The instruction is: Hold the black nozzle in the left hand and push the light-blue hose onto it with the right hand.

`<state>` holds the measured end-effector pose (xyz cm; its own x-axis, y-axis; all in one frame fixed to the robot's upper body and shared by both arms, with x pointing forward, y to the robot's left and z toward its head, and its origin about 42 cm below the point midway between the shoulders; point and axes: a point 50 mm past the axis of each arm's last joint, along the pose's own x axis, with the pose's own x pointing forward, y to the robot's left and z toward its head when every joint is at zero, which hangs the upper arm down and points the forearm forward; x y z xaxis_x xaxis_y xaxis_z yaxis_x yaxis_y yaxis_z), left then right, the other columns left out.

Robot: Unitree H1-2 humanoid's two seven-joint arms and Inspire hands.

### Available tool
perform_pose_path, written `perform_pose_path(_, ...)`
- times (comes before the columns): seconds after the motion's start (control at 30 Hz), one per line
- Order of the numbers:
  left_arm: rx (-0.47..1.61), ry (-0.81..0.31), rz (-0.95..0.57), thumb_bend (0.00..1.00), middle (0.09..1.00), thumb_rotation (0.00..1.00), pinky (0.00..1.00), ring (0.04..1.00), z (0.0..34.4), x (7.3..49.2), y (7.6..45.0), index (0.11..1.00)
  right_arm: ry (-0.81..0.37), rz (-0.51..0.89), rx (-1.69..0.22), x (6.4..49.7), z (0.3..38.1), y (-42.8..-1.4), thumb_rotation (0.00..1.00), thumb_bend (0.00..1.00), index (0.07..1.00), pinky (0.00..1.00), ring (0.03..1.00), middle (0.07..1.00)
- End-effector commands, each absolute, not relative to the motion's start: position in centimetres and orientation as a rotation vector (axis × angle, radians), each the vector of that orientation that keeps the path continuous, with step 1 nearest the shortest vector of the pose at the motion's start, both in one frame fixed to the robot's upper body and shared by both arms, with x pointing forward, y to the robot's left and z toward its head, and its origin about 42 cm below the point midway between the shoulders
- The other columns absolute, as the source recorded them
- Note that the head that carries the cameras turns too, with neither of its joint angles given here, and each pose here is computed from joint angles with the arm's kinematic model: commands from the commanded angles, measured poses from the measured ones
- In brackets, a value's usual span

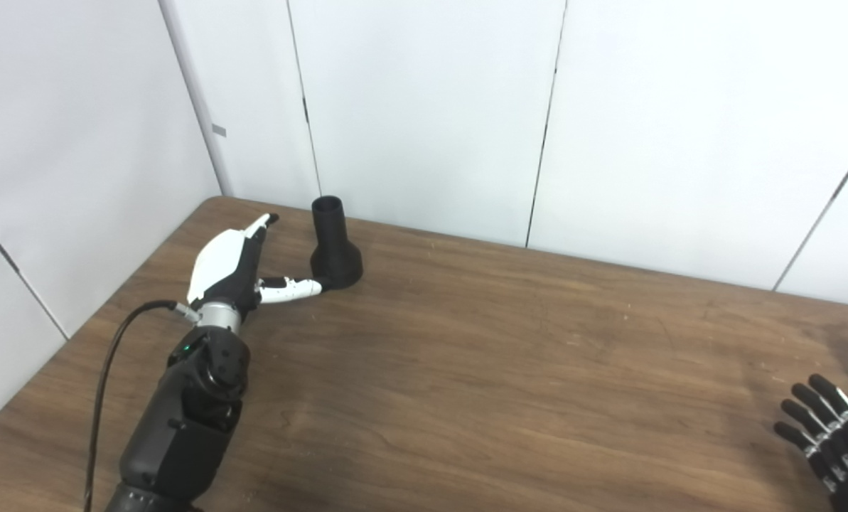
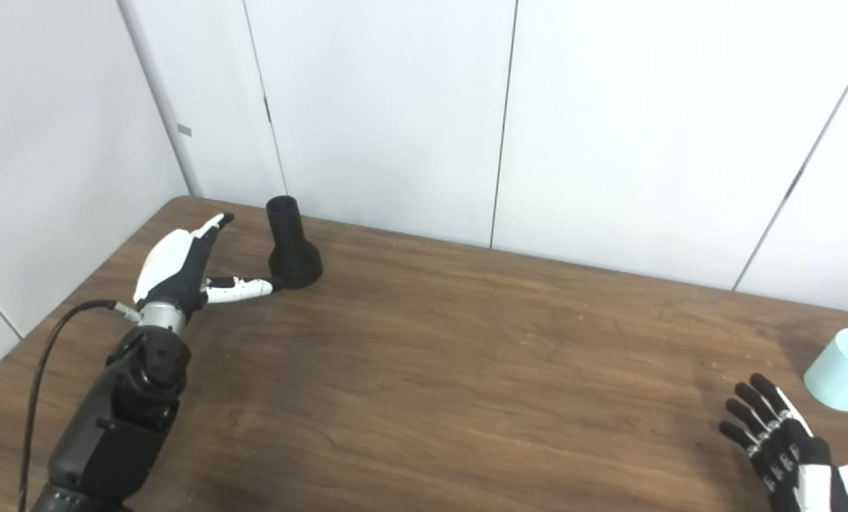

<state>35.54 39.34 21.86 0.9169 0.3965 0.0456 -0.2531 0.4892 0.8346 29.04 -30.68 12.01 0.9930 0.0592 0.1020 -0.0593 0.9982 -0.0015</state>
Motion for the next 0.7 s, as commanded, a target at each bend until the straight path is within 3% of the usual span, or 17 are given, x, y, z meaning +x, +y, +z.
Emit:
perform_pose_path(0.0,1.013,0.107,0.431,0.95,0.995,0.42,1.0,1.0,24.6,37.1,40.0,0.942,-0.053,0.057,0.033,27.6,9.6,-29.8,1.0,0.62,0.9,0.8,0.869,0.881)
perform_pose_path(0.37,0.971,0.152,0.36,1.0,1.0,0.42,1.0,1.0,24.7,40.9,39.7,0.963,-0.052,0.063,0.022,27.6,9.6,-30.0,0.99,0.63,0.897,0.79,0.862,0.874)
perform_pose_path(0.67,1.013,0.182,0.315,1.0,0.995,0.44,1.0,1.0,24.8,42.8,39.6,0.946,-0.052,0.052,-0.013,27.6,9.7,-30.1,0.99,0.64,0.899,0.87,0.918,0.871)
